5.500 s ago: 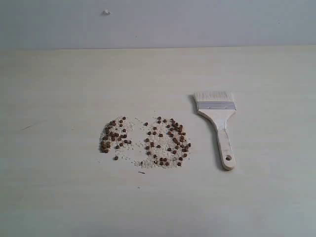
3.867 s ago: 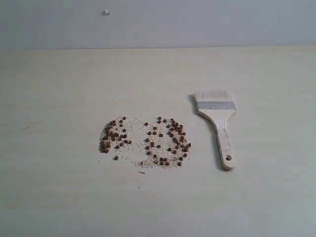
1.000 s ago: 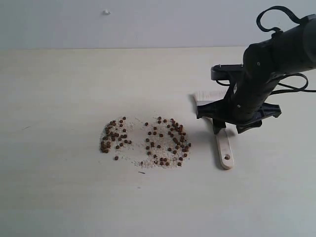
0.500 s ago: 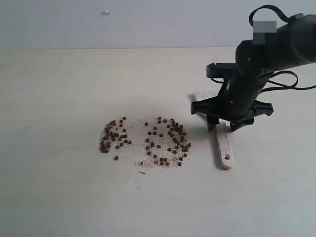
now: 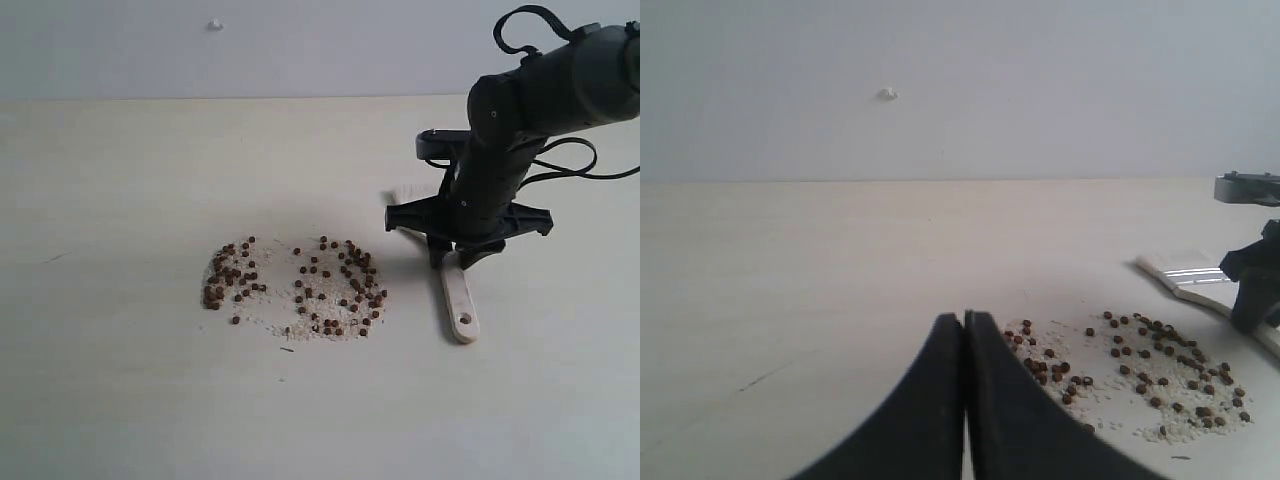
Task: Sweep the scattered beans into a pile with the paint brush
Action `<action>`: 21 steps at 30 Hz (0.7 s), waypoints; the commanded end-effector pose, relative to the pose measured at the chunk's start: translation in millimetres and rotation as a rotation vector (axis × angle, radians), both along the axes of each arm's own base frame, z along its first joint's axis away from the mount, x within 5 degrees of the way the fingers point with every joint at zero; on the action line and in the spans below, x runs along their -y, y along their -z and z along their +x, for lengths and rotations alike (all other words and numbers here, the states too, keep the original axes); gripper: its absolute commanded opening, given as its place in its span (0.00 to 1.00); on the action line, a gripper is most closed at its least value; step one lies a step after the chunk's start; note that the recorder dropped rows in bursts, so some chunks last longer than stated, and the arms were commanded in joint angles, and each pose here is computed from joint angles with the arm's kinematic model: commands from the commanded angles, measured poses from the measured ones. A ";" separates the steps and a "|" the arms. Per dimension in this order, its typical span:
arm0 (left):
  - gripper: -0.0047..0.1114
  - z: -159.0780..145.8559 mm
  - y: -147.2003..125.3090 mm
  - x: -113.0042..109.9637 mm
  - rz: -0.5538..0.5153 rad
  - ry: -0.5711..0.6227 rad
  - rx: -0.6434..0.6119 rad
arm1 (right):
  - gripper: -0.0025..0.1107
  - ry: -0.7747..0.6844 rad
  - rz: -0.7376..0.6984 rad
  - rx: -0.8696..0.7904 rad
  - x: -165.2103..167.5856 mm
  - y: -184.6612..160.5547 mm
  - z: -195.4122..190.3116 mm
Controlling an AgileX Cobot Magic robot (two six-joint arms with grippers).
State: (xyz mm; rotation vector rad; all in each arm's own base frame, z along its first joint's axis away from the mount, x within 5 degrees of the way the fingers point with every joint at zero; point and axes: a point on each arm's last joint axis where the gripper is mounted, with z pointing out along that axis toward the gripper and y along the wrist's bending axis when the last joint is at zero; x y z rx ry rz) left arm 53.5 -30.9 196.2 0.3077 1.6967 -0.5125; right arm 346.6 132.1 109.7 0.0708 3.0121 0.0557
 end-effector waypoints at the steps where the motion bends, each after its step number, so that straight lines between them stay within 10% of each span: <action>1: 0.04 -0.1 -0.2 -0.2 -0.012 -0.003 -0.002 | 0.16 -0.007 -0.041 -0.065 1.8 7.3 -4.6; 4: 0.04 -0.1 -0.2 -0.2 -0.012 -0.003 -0.002 | 0.02 -0.044 -0.084 -0.064 5.4 6.6 -4.6; 21: 0.04 -0.1 -0.2 -0.2 -0.012 -0.003 -0.002 | 0.02 -0.143 -0.175 0.205 18.5 -69.6 -0.2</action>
